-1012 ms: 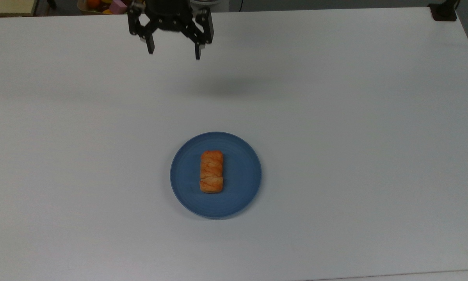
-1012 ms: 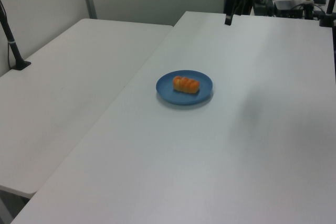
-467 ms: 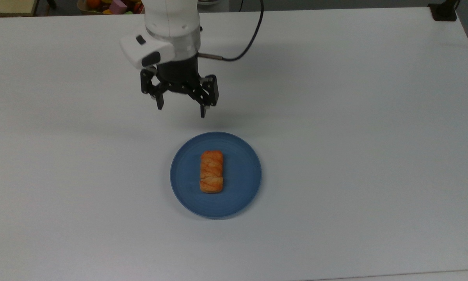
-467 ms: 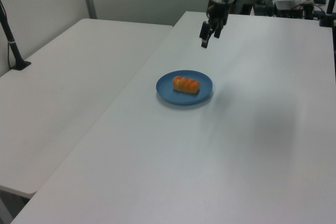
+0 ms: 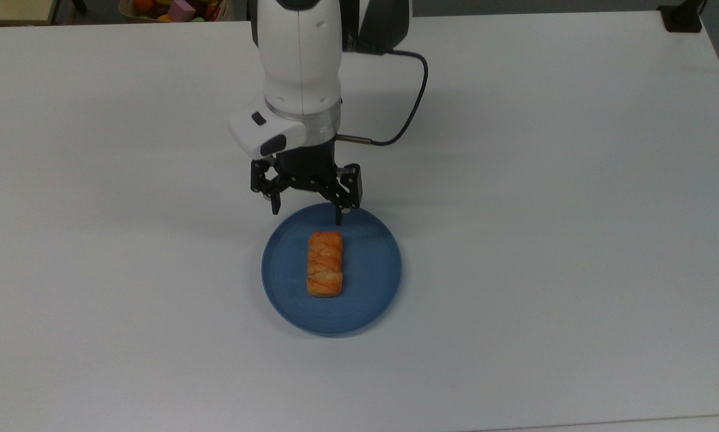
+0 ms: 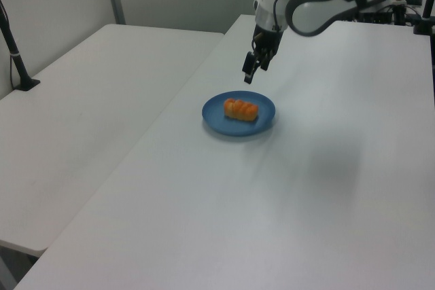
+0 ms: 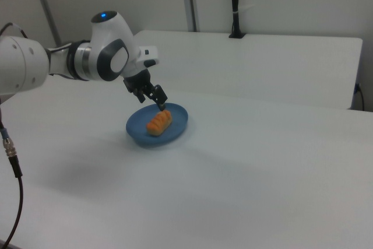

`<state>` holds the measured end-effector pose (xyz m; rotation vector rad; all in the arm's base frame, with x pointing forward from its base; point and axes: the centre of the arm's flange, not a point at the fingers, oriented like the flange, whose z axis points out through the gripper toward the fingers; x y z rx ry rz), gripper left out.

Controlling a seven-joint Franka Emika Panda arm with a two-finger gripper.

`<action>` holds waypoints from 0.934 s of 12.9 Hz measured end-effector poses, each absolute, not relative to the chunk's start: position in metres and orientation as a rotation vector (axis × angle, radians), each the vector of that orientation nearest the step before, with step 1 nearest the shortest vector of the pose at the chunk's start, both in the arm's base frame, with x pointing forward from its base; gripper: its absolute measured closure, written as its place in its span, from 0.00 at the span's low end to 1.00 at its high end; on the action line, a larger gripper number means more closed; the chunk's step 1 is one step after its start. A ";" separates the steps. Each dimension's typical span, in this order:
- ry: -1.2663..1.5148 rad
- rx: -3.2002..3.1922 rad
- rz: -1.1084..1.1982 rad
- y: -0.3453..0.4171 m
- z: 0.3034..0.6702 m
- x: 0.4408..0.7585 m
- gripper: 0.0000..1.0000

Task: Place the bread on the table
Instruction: 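Move the gripper down over the orange bread roll on the plate, then close the gripper around the bread roll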

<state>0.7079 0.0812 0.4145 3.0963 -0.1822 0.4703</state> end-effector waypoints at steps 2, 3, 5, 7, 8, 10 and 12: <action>-0.170 3.094 0.487 0.086 0.399 0.713 0.00; -0.165 3.092 0.500 0.087 0.391 0.715 0.00; -0.155 3.086 0.529 0.088 0.376 0.720 0.00; -0.148 3.082 0.536 0.090 0.358 0.723 0.00; -0.142 3.079 0.555 0.090 0.349 0.726 0.00; -0.131 3.077 0.581 0.094 0.332 0.729 0.00; -0.113 3.077 0.585 0.101 0.316 0.730 0.00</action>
